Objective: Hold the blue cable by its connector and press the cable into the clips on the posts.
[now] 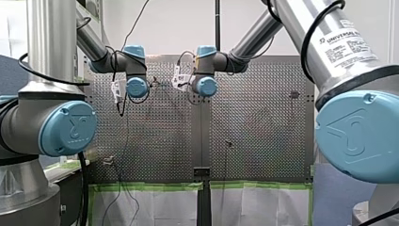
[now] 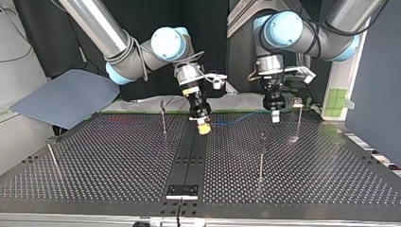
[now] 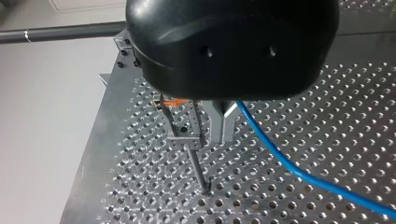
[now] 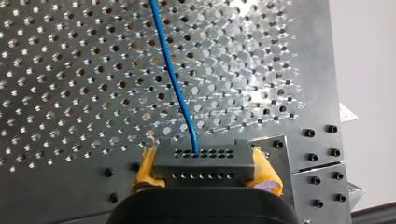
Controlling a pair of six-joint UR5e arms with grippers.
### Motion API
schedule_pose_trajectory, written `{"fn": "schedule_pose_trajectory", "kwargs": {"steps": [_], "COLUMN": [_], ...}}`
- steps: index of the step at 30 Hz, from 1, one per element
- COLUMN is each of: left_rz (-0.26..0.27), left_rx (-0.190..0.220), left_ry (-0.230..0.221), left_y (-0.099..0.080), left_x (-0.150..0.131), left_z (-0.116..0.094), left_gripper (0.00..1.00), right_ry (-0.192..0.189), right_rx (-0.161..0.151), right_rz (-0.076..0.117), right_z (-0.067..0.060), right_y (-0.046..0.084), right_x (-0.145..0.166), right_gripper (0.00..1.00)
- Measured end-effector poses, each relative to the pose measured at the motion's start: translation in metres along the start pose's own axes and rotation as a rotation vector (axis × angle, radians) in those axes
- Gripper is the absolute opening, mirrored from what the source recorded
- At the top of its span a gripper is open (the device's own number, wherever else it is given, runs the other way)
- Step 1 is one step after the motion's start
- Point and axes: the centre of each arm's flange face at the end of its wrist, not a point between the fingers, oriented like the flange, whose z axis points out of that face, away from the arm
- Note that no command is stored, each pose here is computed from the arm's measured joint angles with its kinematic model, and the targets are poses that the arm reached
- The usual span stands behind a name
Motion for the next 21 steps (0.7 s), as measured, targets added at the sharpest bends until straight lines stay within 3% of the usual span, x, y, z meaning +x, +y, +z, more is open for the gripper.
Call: {"fn": "schedule_pose_trajectory", "kwargs": {"steps": [7,21], "left_rz": [0.003,-0.003], "left_rx": [0.003,0.013], "left_ry": [0.005,-0.013], "left_y": [-0.003,0.001], "left_x": [0.004,-0.002], "left_z": [0.015,0.032], "left_gripper": [0.02,0.02], "right_ry": [0.006,-0.015], "right_rx": [-0.008,-0.024], "right_rz": [0.013,0.01], "right_z": [0.01,0.018], "right_y": [0.007,0.022], "right_x": [0.013,0.002], "right_gripper": [0.0,0.0]}}
